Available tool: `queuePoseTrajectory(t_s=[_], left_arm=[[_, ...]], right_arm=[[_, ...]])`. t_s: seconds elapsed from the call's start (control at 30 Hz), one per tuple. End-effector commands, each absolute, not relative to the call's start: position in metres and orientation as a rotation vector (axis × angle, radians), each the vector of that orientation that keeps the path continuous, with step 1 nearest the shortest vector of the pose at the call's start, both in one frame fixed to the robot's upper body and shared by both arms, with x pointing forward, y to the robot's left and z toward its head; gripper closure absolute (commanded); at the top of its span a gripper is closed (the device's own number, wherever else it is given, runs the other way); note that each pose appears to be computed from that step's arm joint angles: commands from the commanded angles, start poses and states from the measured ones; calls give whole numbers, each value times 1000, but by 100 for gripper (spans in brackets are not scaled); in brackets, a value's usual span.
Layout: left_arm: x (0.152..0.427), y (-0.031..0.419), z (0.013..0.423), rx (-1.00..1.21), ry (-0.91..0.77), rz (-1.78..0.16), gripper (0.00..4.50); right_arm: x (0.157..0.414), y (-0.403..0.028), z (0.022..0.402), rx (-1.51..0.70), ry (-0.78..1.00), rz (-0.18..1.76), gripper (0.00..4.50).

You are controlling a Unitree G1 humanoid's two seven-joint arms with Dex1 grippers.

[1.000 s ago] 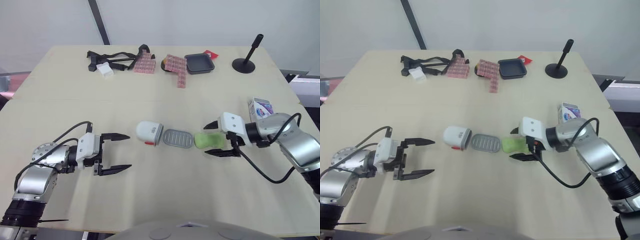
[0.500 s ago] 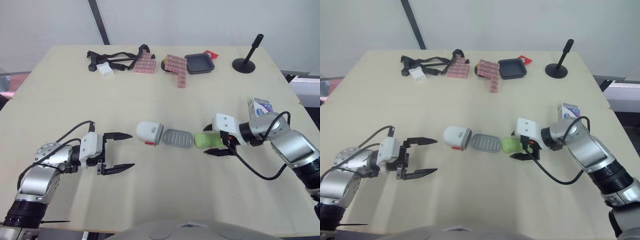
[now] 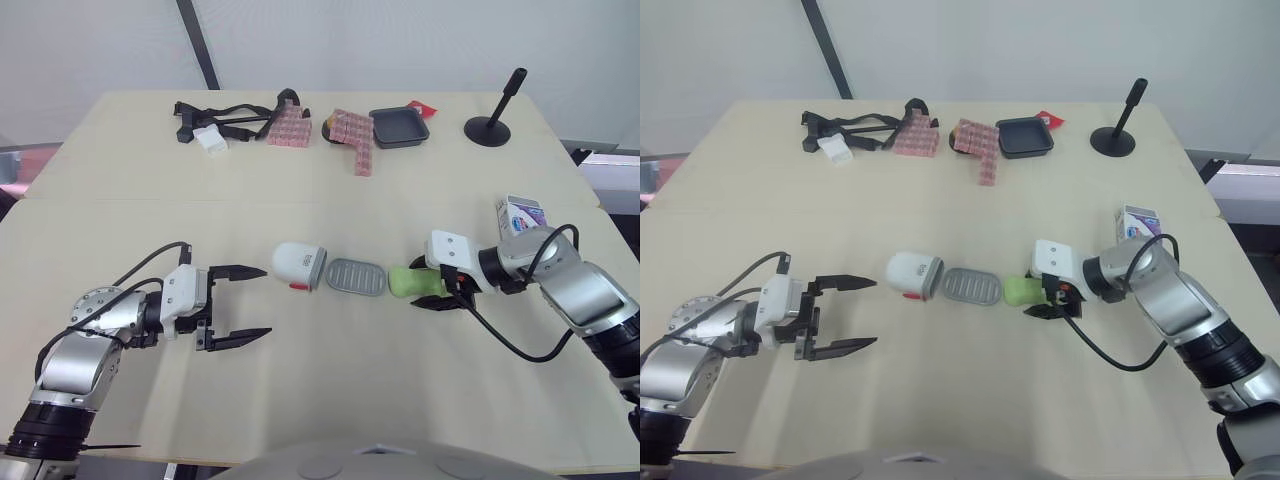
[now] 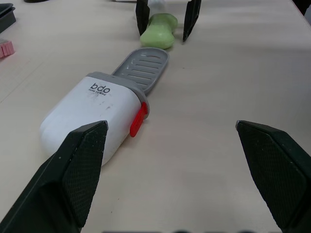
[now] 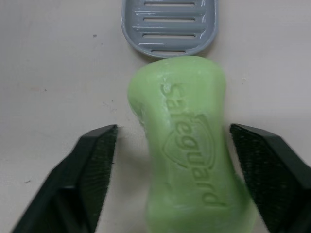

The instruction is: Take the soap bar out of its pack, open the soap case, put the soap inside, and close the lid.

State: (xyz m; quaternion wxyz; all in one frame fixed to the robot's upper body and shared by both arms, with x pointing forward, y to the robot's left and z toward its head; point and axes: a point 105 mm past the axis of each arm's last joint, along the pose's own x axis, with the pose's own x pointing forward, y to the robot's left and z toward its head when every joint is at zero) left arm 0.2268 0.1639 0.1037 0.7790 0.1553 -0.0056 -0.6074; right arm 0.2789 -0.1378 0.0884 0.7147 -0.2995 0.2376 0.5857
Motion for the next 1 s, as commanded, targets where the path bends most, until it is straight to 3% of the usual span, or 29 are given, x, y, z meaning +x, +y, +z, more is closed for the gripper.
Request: queuePoseTrajectory(t_s=[0.03,0.1,0.3,0.63,1.0], left_arm=[[225,161,110,337,-46,-1323,0],[225,161,110,336,-45,-1323,0],[225,161,109,339,-41,-1328,0],[226,163,108,343,-40,-1327,0],[227,161,110,335,-52,-1321,0]], right_arm=[[282,-139,96,-677,490,1283,213],[281,-138,96,-668,490,1282,274],[279,-138,101,-665,475,1283,274],[283,-107,158,-664,350,1280,274],[287,-51,140,-621,391,1255,274]])
